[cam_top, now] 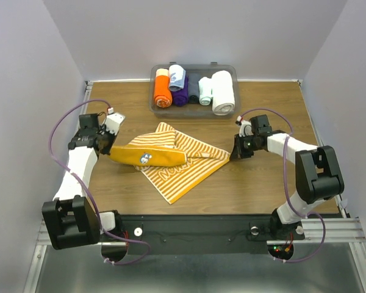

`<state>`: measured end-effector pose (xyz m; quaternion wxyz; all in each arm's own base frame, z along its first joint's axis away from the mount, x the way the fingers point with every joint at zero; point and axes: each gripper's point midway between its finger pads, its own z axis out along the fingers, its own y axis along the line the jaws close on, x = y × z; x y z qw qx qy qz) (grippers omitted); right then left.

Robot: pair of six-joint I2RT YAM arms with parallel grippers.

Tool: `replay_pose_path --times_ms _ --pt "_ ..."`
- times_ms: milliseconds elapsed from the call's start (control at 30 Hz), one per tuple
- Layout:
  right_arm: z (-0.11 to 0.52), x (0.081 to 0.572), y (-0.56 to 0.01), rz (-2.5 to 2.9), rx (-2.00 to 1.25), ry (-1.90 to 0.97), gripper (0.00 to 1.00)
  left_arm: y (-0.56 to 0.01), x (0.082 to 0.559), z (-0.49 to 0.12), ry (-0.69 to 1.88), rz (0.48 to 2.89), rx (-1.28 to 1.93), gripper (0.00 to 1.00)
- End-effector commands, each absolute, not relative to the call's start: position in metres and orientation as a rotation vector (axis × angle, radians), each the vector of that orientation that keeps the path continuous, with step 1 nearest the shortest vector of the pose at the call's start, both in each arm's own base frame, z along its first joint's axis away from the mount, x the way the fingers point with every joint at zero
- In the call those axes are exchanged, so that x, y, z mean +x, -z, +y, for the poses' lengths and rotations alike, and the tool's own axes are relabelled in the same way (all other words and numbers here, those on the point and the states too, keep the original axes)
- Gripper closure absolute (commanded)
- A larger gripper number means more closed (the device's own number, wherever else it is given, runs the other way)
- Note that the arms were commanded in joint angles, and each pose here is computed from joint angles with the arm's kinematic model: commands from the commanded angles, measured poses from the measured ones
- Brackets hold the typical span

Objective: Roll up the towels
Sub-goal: Flatten the towel

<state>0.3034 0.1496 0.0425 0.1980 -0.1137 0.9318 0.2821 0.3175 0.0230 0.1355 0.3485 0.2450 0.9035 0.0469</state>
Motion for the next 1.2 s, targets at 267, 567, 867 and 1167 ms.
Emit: replay_pose_path --times_ms 267,567,867,1167 --pt "0.131 0.305 -0.055 2.576 -0.387 -0.706 0.99 -0.096 0.280 0.110 -0.443 2.528 0.635 0.78" --pt "0.138 0.305 -0.067 2.526 -0.459 -0.762 0.99 -0.175 0.295 -0.044 0.278 2.056 1.284 0.05" --pt "0.142 0.301 -0.066 2.521 -0.488 -0.805 0.99 -0.142 0.323 -0.150 0.455 2.055 1.410 0.15" --pt "0.145 0.300 -0.067 2.518 -0.487 -0.833 1.00 -0.102 0.334 -0.209 0.495 2.047 1.607 0.20"
